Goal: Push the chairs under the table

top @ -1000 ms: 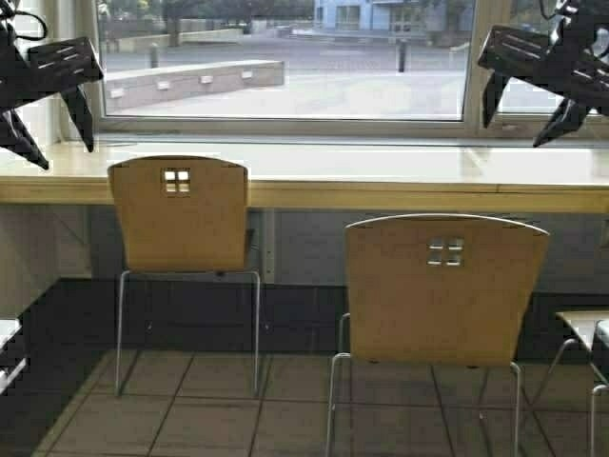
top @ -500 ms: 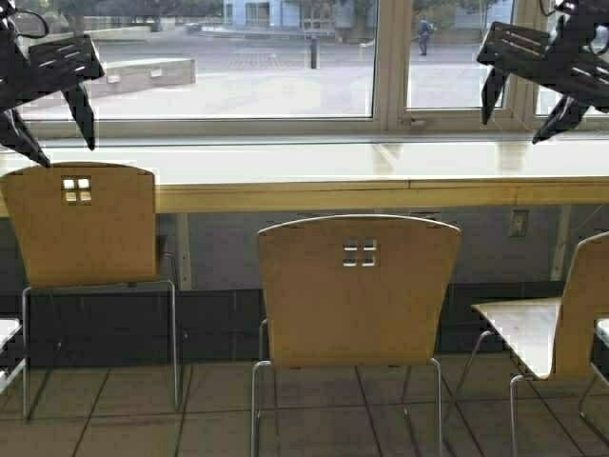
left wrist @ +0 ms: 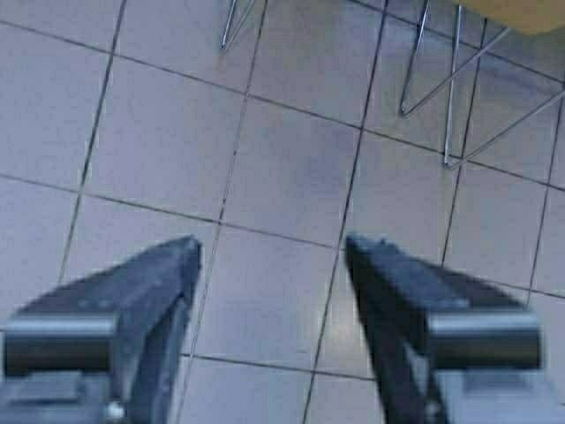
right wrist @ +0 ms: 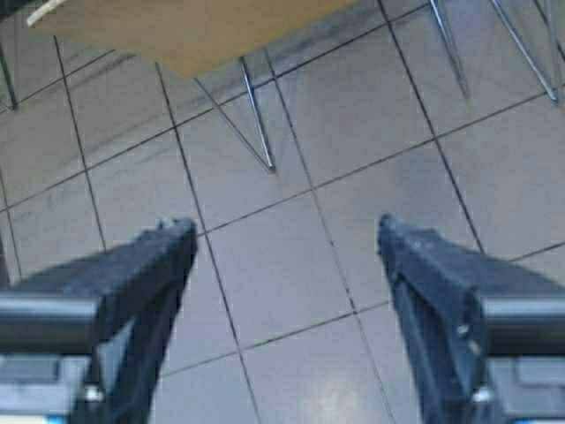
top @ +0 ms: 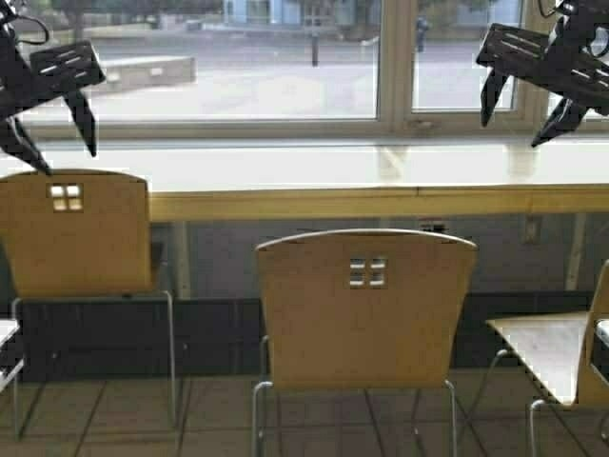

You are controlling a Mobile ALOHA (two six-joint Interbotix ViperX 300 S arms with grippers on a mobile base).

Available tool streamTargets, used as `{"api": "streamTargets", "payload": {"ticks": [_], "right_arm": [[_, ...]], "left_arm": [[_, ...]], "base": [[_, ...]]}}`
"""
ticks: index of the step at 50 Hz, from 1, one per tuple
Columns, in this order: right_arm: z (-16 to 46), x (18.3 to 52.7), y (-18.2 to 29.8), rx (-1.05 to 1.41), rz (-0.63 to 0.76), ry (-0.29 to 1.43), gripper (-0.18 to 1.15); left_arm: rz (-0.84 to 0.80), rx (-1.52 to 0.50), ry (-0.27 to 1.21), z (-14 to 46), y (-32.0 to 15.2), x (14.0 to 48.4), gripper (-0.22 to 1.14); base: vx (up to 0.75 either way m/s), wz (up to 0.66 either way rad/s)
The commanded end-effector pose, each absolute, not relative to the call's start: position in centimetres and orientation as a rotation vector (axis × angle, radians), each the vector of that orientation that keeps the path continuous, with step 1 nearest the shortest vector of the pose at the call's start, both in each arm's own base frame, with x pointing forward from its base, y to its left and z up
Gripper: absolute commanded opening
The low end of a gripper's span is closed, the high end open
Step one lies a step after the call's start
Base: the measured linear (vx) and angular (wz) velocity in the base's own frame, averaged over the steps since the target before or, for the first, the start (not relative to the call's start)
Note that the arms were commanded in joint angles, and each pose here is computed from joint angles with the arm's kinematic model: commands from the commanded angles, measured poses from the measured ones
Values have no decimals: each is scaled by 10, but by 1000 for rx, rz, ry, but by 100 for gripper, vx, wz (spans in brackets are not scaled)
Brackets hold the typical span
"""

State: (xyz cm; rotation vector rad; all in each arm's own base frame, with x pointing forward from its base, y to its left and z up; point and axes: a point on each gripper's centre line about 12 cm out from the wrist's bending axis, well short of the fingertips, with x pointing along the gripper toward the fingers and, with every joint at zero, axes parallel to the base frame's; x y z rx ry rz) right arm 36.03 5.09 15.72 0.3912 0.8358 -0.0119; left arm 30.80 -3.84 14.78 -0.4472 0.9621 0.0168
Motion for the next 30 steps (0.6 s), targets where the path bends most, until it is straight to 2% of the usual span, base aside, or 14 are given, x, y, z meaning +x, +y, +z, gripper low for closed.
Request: {"api": "streamTargets", "payload": {"ticks": [1,7,16,30], "right_arm": [[154,361,48,410,-32,813,95],[132,358,41,476,-93,851,95],[118,363,41,598,-159,866,95],[93,374,41,830,-290,895,95]], "left_arm": [[-20,-498,987,142,-65,324,86],[-2,-610,1017,122,-93,343,86],[-19,-670,1014,103,-147,362,86],[194,-1004,1018,64,-193,369,86]], "base": [[24,21],[25,22],[24,11],[24,-3]]}}
